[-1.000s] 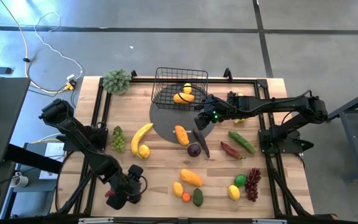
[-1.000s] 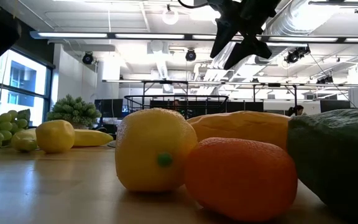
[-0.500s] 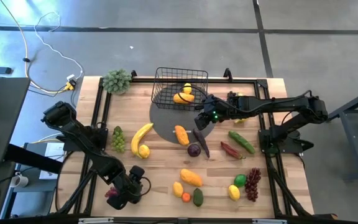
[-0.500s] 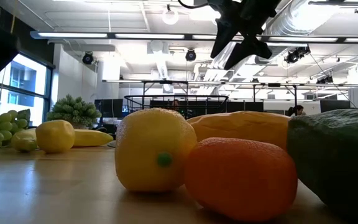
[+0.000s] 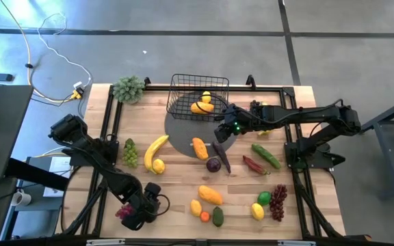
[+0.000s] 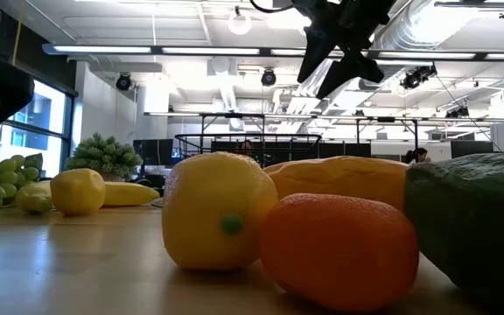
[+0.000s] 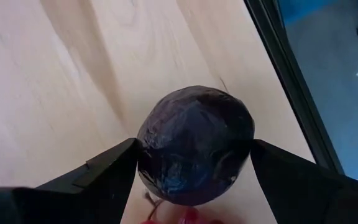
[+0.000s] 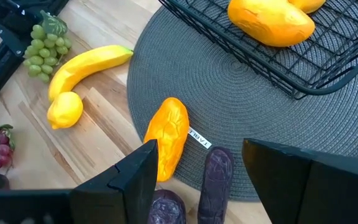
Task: Build produce basket
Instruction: Put the plum into the black wire basket
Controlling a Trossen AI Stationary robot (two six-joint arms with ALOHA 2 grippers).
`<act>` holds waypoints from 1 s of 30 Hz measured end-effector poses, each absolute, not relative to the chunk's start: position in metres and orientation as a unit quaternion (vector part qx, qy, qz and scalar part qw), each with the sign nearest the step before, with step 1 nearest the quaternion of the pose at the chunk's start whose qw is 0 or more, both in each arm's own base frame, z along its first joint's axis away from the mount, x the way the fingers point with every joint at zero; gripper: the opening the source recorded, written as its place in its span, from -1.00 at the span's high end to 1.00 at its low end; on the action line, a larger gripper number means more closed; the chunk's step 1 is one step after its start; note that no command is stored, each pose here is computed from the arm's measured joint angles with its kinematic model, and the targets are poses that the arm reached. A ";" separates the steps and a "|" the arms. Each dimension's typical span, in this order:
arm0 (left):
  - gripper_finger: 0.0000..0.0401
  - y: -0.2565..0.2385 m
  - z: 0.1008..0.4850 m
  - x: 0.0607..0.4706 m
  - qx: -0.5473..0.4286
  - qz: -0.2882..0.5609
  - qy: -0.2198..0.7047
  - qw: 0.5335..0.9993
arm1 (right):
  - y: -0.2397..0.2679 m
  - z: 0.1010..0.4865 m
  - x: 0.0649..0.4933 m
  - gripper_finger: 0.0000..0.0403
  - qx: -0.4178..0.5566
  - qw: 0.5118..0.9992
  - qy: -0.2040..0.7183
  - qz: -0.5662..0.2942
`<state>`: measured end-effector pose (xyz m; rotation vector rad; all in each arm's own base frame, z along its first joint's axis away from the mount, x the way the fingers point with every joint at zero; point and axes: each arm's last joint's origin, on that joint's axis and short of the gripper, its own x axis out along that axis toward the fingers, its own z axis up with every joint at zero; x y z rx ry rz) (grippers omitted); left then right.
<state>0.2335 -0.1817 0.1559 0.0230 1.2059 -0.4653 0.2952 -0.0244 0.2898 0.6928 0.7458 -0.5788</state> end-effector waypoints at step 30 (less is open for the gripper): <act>-0.05 -0.123 0.191 0.248 -0.045 -0.082 0.530 0.843 | -0.024 0.290 0.296 -0.07 0.332 0.834 0.354 -0.262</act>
